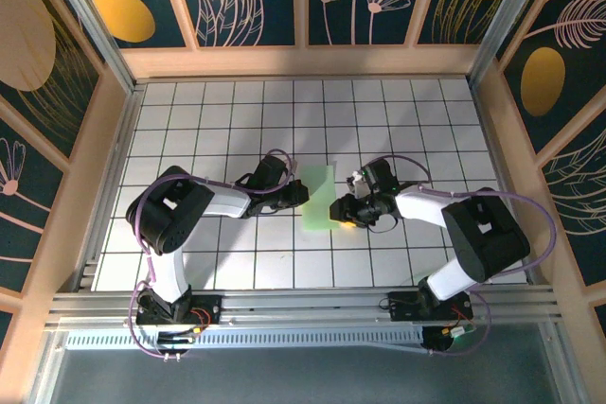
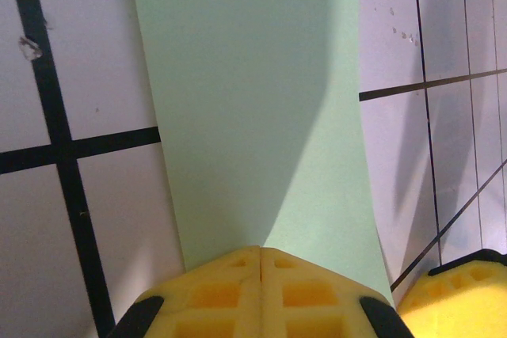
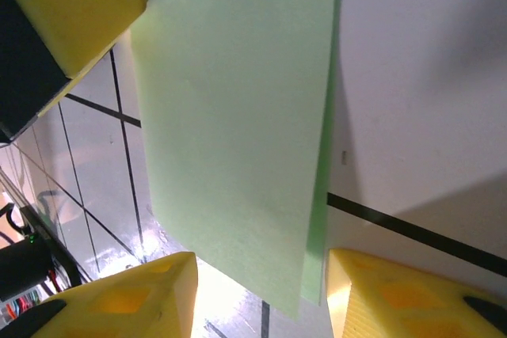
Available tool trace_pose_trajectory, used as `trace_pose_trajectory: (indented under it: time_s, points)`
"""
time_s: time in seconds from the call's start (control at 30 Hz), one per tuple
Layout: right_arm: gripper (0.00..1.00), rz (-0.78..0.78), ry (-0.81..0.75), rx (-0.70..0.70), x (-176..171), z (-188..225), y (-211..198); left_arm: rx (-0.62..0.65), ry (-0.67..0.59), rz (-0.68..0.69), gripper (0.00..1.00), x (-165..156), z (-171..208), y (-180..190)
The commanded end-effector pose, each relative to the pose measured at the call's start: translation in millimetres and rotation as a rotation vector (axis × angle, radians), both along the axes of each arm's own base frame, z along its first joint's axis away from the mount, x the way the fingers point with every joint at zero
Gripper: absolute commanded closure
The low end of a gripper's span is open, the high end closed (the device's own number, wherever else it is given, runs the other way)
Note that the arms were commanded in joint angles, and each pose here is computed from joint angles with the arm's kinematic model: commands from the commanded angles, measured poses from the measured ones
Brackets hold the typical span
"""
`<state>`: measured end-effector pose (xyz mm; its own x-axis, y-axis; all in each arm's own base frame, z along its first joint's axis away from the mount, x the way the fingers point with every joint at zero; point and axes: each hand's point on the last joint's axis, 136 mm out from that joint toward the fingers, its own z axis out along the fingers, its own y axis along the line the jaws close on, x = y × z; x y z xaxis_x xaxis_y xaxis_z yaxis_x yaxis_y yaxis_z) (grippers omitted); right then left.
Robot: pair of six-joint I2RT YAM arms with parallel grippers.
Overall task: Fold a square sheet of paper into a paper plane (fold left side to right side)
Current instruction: Fold the triangle a second time at the center of the table.
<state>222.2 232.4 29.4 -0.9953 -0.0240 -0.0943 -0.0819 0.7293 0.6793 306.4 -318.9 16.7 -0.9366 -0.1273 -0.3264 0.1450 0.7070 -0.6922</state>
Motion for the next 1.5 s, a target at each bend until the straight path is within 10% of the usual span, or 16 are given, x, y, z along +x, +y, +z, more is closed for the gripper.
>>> trace_pose_trajectory:
  time_s: [0.0,1.47]
  points:
    - [0.54,0.012,0.031,0.036,-7,-2,8,0.066,0.061,0.004,1.0,-16,-19,12]
    - [0.77,-0.065,-0.043,0.124,72,1,6,0.016,0.007,-0.006,0.96,-9,7,3]
